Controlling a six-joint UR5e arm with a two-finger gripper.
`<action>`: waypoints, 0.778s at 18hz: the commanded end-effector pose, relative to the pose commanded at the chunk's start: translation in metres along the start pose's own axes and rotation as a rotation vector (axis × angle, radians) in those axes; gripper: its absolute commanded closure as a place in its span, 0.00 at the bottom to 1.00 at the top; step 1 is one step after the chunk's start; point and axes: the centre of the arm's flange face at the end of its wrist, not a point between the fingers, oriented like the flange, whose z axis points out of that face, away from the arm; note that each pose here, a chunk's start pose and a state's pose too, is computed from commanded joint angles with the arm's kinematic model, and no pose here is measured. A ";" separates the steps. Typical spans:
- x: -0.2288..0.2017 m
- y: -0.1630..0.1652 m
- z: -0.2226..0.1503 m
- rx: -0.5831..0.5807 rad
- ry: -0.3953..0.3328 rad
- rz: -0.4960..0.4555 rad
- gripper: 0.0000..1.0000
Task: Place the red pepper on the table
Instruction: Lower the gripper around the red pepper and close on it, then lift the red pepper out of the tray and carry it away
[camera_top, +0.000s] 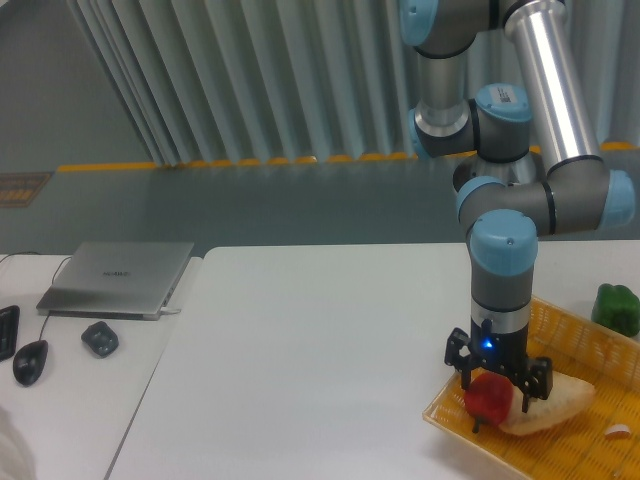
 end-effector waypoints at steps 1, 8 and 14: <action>0.000 0.000 0.000 0.000 0.000 0.003 0.33; 0.000 -0.001 -0.009 0.013 -0.008 0.016 0.88; -0.012 0.003 -0.037 0.051 -0.028 -0.002 0.94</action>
